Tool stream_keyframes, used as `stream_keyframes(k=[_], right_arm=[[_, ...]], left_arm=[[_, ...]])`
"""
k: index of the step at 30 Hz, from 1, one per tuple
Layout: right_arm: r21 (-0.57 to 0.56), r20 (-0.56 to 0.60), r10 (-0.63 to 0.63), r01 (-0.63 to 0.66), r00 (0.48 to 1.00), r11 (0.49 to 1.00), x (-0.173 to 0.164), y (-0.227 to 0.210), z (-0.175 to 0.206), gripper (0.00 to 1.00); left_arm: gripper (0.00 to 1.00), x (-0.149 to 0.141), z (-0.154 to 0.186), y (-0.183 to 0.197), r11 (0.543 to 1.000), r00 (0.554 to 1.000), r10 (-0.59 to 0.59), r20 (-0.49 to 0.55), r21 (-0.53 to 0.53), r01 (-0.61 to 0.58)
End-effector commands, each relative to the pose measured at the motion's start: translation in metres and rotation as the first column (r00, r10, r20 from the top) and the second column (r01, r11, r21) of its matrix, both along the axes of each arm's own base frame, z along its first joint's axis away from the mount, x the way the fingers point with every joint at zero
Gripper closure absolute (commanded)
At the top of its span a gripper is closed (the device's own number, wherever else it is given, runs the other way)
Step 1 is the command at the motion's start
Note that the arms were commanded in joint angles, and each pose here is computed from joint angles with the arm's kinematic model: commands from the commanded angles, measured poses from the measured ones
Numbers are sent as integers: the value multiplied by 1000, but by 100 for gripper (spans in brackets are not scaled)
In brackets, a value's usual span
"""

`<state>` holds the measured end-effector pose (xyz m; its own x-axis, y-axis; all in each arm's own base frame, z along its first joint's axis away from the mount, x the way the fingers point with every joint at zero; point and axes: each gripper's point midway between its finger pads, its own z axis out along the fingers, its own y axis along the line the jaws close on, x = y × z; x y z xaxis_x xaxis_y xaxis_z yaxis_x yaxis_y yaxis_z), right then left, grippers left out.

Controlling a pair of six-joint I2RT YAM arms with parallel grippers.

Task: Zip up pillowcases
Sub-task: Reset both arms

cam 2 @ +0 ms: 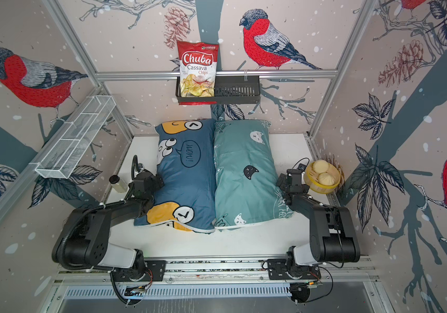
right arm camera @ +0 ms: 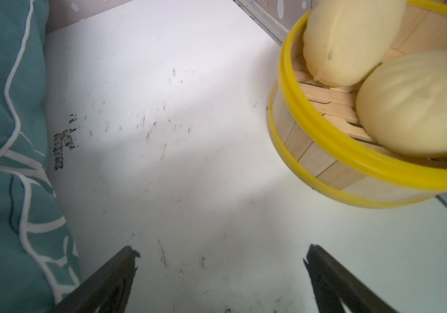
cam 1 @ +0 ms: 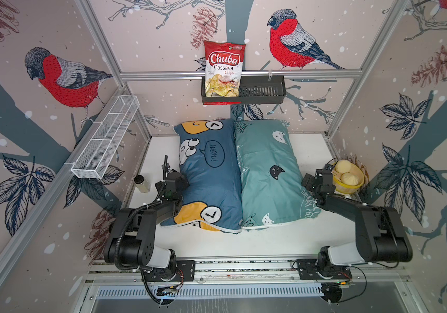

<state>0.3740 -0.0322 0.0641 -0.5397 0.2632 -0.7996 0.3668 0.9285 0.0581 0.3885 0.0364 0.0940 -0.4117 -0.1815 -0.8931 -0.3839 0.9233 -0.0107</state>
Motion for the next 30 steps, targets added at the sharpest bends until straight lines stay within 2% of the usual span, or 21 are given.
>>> stream_keyframes(k=[1, 4, 5, 8, 13, 18, 26, 30], right_arm=[[-68, 133, 18, -9, 991, 998, 21, 6, 26, 0], [-126, 233, 70, -41, 970, 991, 26, 21, 45, 1], [-140, 251, 92, -58, 964, 988, 28, 26, 48, 0], [-176, 222, 142, -104, 965, 979, 32, 40, 45, 0], [-228, 270, 200, -139, 942, 964, 21, 55, 55, 0], [-223, 264, 196, -138, 945, 965, 22, 54, 53, 0], [-115, 292, 128, -98, 948, 989, 20, 28, 53, 0], [-116, 295, 134, -103, 946, 988, 20, 29, 54, 0]], left_arm=[[0, 12, 11, 0, 1000, 999, 2, 51, 5, -2], [0, 16, 17, -1, 1000, 995, -13, 103, 17, 12], [0, 17, 15, -2, 1000, 996, -13, 86, 10, 12], [0, 14, 17, -5, 999, 994, -37, 104, 13, 36], [0, 0, 32, -19, 990, 969, -140, 203, 26, 138], [0, 3, 32, -29, 980, 960, -197, 200, 42, 192], [0, 10, 29, -35, 974, 959, -225, 171, 47, 221], [0, 13, 28, -38, 971, 957, -239, 162, 48, 234]])
